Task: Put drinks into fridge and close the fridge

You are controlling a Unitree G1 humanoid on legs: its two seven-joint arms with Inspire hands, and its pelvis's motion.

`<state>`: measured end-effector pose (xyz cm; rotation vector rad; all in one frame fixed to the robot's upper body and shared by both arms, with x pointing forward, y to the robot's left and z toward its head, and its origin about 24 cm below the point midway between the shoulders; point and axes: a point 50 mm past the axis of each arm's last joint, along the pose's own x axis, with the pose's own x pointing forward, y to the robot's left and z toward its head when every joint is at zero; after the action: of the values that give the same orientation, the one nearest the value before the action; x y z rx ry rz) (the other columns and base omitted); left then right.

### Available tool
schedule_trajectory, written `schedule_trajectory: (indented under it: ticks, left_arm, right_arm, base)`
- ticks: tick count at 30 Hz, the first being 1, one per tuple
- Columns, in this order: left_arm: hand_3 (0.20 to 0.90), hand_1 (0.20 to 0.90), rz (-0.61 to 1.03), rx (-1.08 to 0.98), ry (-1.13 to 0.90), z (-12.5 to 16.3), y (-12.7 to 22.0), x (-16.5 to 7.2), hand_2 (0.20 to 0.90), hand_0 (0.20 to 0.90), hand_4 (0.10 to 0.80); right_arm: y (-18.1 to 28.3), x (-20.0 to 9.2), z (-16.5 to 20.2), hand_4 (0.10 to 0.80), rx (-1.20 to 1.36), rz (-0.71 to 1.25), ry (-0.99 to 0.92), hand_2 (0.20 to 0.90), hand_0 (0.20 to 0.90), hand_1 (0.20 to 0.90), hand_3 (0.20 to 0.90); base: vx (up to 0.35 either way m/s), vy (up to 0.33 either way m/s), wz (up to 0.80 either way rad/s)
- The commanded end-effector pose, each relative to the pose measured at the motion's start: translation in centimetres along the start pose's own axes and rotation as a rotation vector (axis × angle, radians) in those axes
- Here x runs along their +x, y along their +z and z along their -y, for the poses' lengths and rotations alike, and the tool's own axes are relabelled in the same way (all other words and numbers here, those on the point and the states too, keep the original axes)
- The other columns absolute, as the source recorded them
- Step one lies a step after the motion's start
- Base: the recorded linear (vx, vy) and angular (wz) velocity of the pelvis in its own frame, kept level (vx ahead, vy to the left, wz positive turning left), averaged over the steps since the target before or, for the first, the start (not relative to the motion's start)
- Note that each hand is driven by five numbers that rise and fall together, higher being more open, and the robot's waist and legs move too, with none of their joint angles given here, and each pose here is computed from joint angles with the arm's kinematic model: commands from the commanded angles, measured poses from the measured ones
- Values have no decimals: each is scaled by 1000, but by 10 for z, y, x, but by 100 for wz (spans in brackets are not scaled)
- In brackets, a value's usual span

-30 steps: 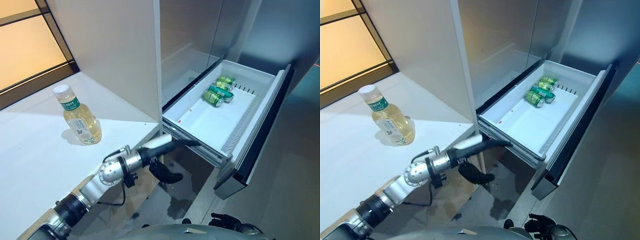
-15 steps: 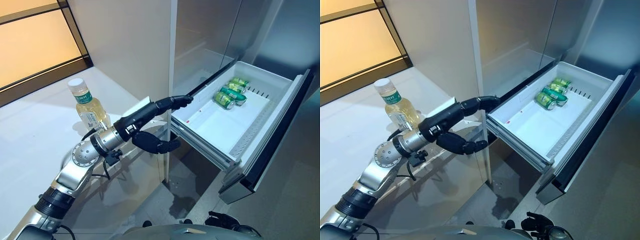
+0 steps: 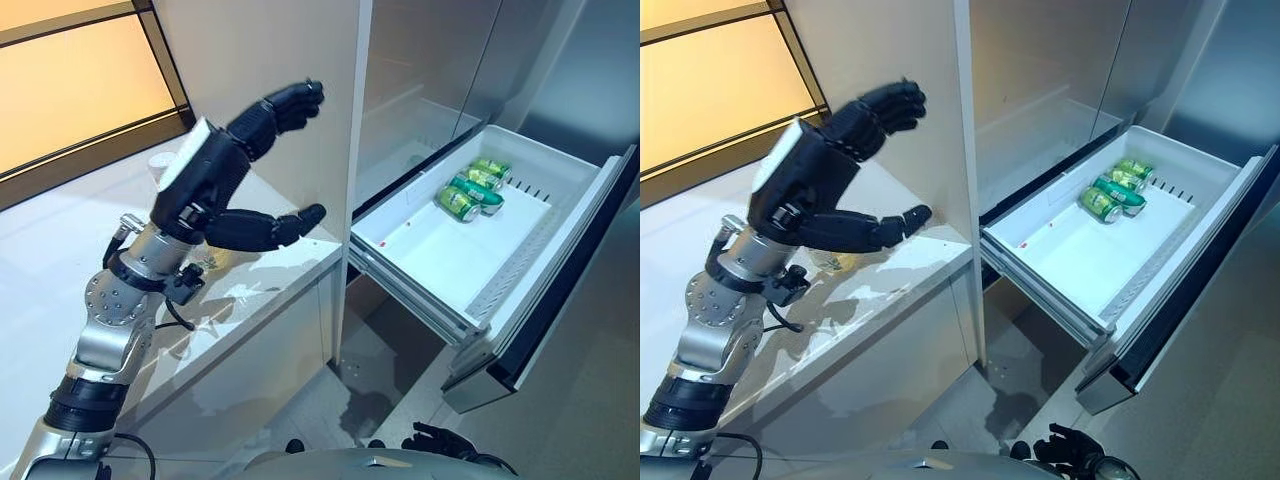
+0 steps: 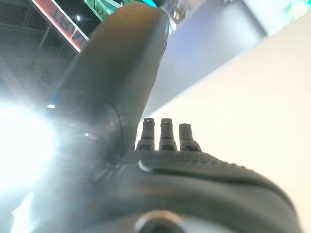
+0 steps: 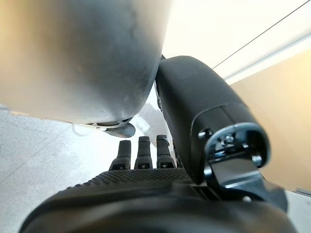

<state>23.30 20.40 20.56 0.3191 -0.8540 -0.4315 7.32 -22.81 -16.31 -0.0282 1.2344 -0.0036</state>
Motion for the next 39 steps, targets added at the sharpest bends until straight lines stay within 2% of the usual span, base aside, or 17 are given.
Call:
schedule_trajectory:
  ticks: [1, 11, 20, 28, 35, 39]
  left_arm:
    - [900, 900, 240, 236, 211, -29, 41, 10, 900, 900, 800]
    - [900, 900, 166, 388, 453, -47, 33, -15, 900, 900, 800]
    - [900, 900, -120, 455, 654, -65, 3, -44, 900, 900, 800]
    - [900, 900, -221, 418, 734, -68, -8, -55, 900, 900, 800]
    - [900, 900, -242, 335, 764, -70, -12, -56, 900, 900, 800]
    - [900, 900, -197, 104, 751, -66, -14, -52, 900, 900, 800]
  right_arm:
    - [-14, -1, -9, 800, 6, -30, 36, 900, 900, 900, 900]
    - [-13, -1, -8, 800, 22, -31, 31, 900, 900, 900, 900]
    - [-10, -1, -5, 800, 36, -36, 25, 900, 900, 900, 900]
    - [-6, 0, -3, 800, 42, -40, 22, 900, 900, 900, 900]
    - [-8, 0, -3, 800, 42, -43, 21, 900, 900, 900, 900]
    - [-7, 0, -3, 800, 39, -45, 22, 900, 900, 900, 900]
  base:
    - [0, 0, 0]
    - [2, 1, 2]
    - [11, 5, 6]
    - [2, 1, 1]
    - [0, 0, 0]
    - [0, 0, 0]
